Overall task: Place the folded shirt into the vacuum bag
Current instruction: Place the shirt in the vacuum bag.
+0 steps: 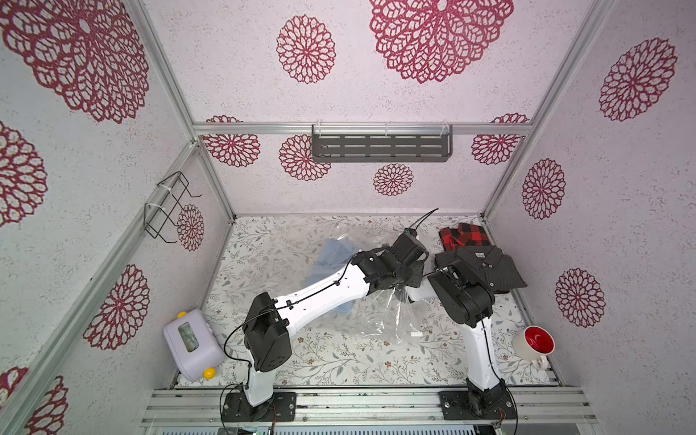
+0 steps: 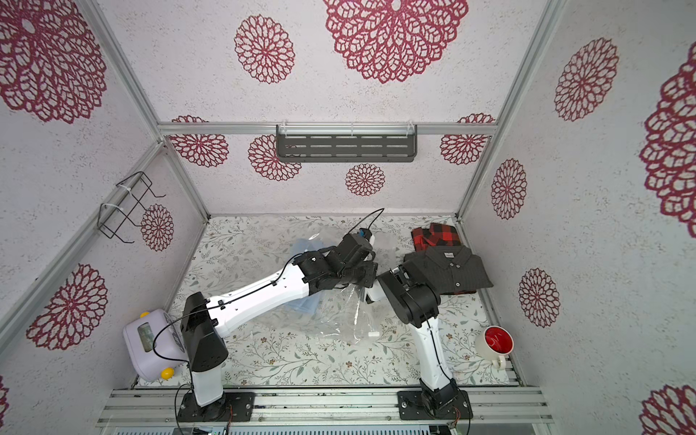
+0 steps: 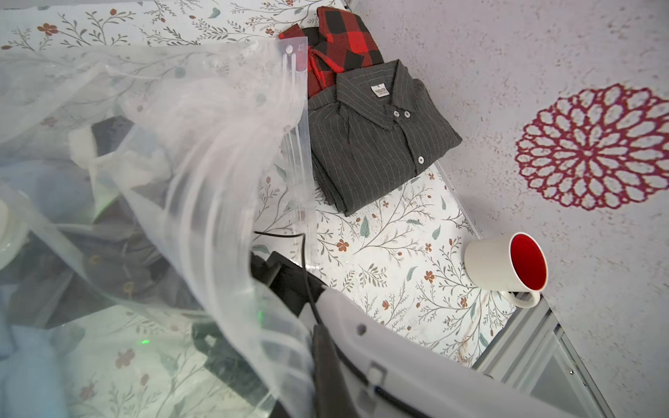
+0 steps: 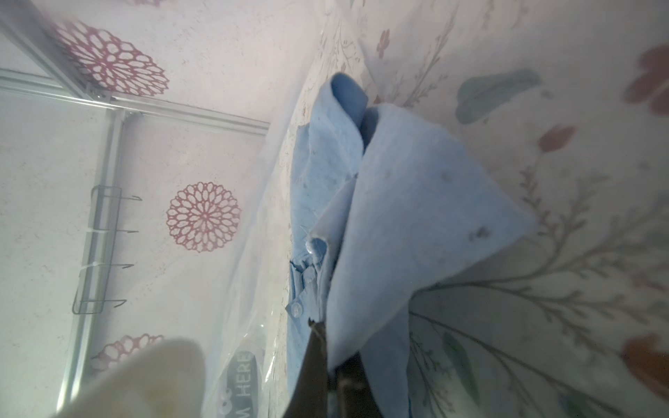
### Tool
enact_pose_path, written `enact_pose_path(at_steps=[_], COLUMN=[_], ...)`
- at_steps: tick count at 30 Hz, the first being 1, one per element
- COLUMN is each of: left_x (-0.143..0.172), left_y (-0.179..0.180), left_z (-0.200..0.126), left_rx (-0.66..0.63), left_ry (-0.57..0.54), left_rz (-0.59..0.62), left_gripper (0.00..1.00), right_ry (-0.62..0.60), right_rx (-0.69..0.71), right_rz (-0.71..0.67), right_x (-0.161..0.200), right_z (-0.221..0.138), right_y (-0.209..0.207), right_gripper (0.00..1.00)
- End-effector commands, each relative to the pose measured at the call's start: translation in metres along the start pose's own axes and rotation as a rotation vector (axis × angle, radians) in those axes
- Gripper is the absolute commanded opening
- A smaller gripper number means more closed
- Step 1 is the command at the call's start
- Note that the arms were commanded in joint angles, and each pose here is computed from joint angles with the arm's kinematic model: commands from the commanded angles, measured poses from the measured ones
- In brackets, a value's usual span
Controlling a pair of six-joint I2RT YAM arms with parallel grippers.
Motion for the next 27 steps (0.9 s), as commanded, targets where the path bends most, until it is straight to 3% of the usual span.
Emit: enact_pose_path(at_steps=[1,13,20,23,27], left_x=[-0.011,0.004,0.007,0.005,0.002], left_y=[-0.032,-0.060,-0.052,-0.046,-0.043], left_z=[-0.030,-0.045,-0.053,-0.057,-0.061], left_rx=[0.141,0.223,0.179,0.165,0.141], left_ry=[-0.078,-0.074,-0.087,-0.091,-0.106], left_rz=[0.041,0.166,0.190,0.194,0.202], left_gripper=[0.00,0.00,0.00,0.00,0.00], right_ry=[-0.060,-0.070,0.033,0.082,0.109], right_rx=[-0.045,-0.097,-0.026,-0.005,0.022], right_rz=[0.003,0.083,-0.021,-0.053,-0.083], right_x=[-0.009,-0.002,0.007,0.011,0.018], right_z=[0.010,0.056,0.053,0.041,0.021], right_y=[0.023,0.035,0.038,0.032,0.027], right_gripper=[0.00,0.00,0.00,0.17,0.29])
Point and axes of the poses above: each gripper's point midway between its finger pads, its own z axis out along the fingers, its own y axis along the line the jaws close on, x = y × z, the point moved 10 cm from there along -z, back along the fingers, and after that the axes turned 13 degrees about -z, right-handed, at the moved point
